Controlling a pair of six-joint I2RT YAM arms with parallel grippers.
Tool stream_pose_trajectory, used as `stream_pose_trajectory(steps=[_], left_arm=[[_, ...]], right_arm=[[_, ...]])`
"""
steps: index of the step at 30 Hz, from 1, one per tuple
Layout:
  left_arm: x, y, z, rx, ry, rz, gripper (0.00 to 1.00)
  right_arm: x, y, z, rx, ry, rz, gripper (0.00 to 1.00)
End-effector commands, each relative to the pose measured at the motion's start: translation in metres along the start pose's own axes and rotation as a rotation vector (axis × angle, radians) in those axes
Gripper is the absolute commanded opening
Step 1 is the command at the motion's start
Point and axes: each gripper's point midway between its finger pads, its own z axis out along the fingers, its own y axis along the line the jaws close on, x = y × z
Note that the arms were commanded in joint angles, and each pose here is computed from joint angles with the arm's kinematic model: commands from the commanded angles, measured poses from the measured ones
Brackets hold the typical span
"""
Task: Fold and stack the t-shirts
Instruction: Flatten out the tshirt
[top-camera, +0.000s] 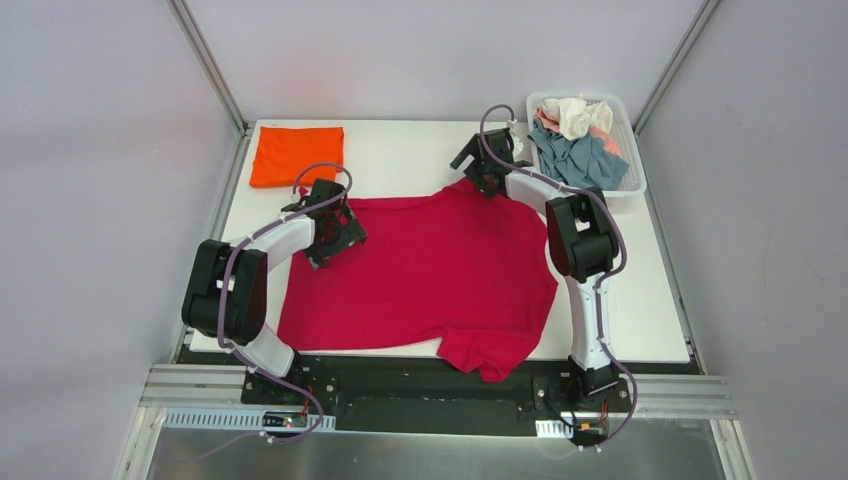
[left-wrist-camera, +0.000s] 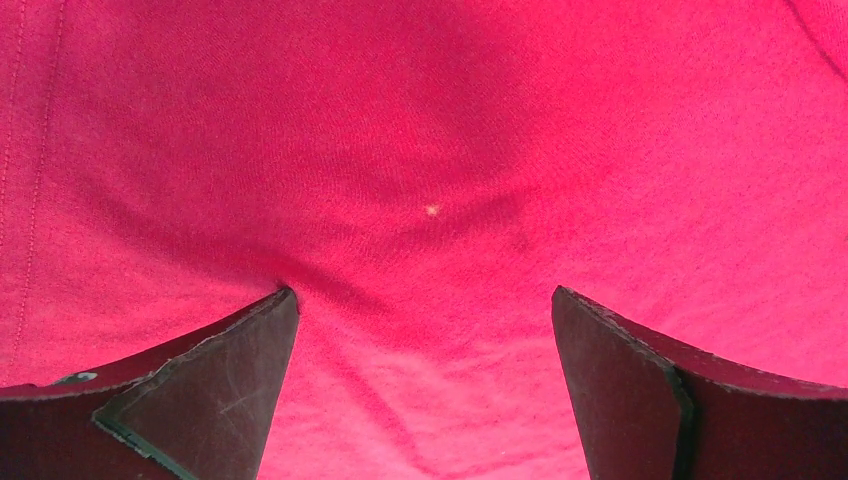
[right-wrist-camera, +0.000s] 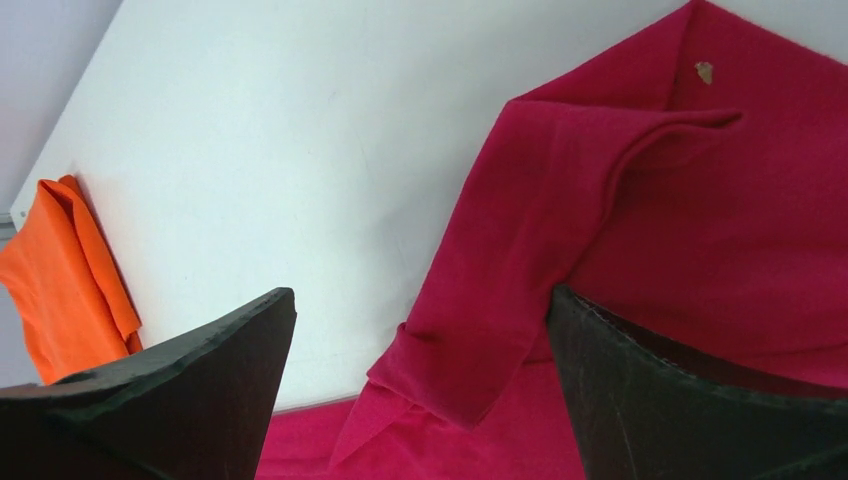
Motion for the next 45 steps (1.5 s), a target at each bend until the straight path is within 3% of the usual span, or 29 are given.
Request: stream_pose_trajectory(steps=[1,11,15,18,25,35,39,45], left_arm=[[0.004,0.015,0.011,-0.062,-0.007,0.043,0.99],[0.005,0.024,0.009,-0.088,-0.011,0.072,0.99],[0.004,0.028,0.005,-0.1,-0.021,0.076,0.99],[0.001,0.027,0.001,-0.097,-0.031,0.08,0.99],[-0.011,0.009,-0.012,-0.029,-0.056,0.074,0.99],[-0.055,-0.03,-0.043,0.074,-0.165,0.051,0.99],[-0.07,-0.032,-0.04,0.043,-0.196,0.07,0.99],[-0.094,-0.027,-0.015,-0.007,-0.179,0.042,0.99]], right_arm=[[-0.023,0.021,0.01,-0.074,-0.083,0.022,0.99],[-0.103,0.08,0.03,-0.244,-0.396,0.251,0.99],[-0.128,0.108,0.046,-0.319,-0.462,0.309,0.99],[-0.135,0.123,0.051,-0.344,-0.439,0.268,0.99],[-0.14,0.133,-0.02,-0.321,-0.373,-0.02,0.99],[-0.033,0.008,-0.082,-0.048,-0.022,-0.257,0.99],[-0.019,-0.027,-0.084,0.06,0.029,-0.342,0.99],[-0.011,-0.043,-0.061,0.156,0.109,-0.411,0.99]])
